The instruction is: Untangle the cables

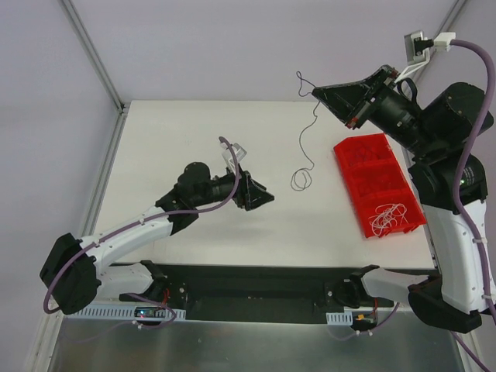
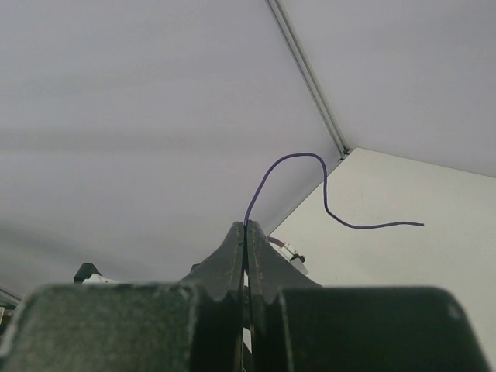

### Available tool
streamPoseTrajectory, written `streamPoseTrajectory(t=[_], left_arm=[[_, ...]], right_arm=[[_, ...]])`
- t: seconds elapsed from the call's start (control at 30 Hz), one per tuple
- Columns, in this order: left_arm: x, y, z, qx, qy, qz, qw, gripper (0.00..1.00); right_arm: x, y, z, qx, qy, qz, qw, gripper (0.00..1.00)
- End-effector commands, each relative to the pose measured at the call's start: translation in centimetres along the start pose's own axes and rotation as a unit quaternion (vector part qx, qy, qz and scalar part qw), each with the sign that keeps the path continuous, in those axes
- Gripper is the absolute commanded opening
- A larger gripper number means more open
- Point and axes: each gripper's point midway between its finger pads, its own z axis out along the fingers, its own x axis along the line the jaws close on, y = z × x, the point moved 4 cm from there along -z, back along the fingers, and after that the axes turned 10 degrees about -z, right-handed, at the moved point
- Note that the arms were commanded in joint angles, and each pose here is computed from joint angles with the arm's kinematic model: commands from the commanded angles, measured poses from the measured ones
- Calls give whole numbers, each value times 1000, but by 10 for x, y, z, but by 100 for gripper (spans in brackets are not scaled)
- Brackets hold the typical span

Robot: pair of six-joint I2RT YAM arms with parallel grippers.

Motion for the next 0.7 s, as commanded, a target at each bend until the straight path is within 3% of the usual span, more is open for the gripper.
streamPoseTrajectory(t=[0.0,0.23,0.4,0.67], left_arm=[[-7,35,9,-45,-22,-52,997,51],[-14,36,15,-38,-86,-81,992,56],[-15,35,24,-27,-102,-92,990,49],[-18,43,53,-14,-121,-92,988,47]], right_arm=[[22,22,-14,-36,31,-11,999,0],[28,27,-16,-44,45,-2,998,0],[33,32,-17,-54,55,4,997,0],[39,39,-20,-64,64,7,996,0]])
